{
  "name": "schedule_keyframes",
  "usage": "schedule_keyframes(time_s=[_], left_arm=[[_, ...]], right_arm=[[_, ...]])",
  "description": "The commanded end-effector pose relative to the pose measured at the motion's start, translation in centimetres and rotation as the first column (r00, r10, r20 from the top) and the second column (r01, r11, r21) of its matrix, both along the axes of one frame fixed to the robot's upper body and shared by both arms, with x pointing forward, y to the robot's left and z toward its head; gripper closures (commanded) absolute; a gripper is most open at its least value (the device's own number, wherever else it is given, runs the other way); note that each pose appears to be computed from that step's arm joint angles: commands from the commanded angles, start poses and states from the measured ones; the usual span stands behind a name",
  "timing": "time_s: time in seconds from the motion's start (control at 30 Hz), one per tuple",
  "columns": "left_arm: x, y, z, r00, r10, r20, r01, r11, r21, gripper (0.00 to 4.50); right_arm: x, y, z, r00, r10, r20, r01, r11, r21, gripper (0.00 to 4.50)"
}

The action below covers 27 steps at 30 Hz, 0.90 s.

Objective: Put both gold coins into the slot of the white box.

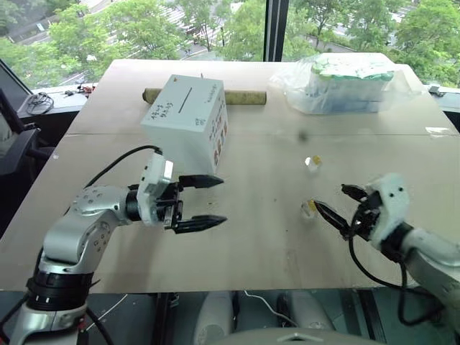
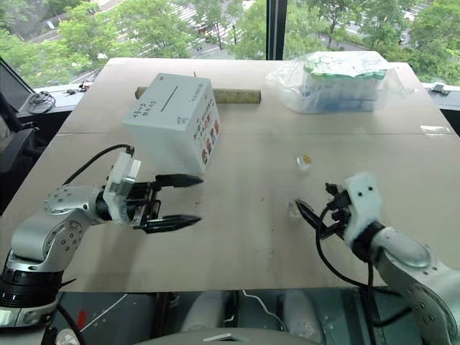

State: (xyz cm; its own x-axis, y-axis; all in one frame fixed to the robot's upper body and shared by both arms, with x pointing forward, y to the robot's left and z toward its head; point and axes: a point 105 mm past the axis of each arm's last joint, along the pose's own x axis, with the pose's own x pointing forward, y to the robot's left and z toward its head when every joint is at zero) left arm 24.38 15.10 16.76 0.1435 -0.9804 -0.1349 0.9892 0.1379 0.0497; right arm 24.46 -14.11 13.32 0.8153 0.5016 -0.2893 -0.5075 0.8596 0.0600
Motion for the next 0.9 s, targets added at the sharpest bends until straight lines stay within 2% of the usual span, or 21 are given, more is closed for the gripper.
schedule_keyframes(time_s=[0.03, 0.1, 0.5, 0.6, 0.73, 0.9], left_arm=[[-0.6, -0.5, 1.0, 0.998, -0.045, 0.044, 0.045, 0.999, 0.007, 0.0], [-0.7, -0.6, 1.1, 0.998, -0.048, 0.045, 0.047, 0.999, 0.007, 0.0], [-1.2, -0.9, 1.4, 0.997, -0.059, 0.044, 0.058, 0.998, 0.017, 0.0], [-1.1, -0.9, 1.4, 0.998, -0.054, 0.045, 0.053, 0.998, 0.018, 0.0], [-1.1, -1.0, 1.4, 0.998, -0.05, 0.046, 0.049, 0.999, 0.016, 0.0], [-0.9, -1.1, 1.4, 0.999, -0.03, 0.036, 0.03, 1.0, 0.009, 0.0]], right_arm=[[0.4, 0.9, -0.3, 0.999, 0.005, -0.033, -0.004, 1.0, 0.017, 0.88], [0.4, 1.2, -1.0, 0.998, 0.014, -0.065, -0.014, 1.0, 0.0, 1.67], [0.6, 1.2, -2.1, 0.994, 0.007, -0.11, -0.01, 1.0, -0.025, 1.67], [0.5, 1.5, -2.7, 0.992, 0.012, -0.125, -0.016, 0.999, -0.031, 2.59], [0.6, 1.5, -3.1, 0.992, 0.003, -0.126, -0.009, 0.999, -0.047, 4.44], [0.8, 1.1, -3.4, 0.993, -0.005, -0.12, -0.003, 0.998, -0.065, 4.44]])
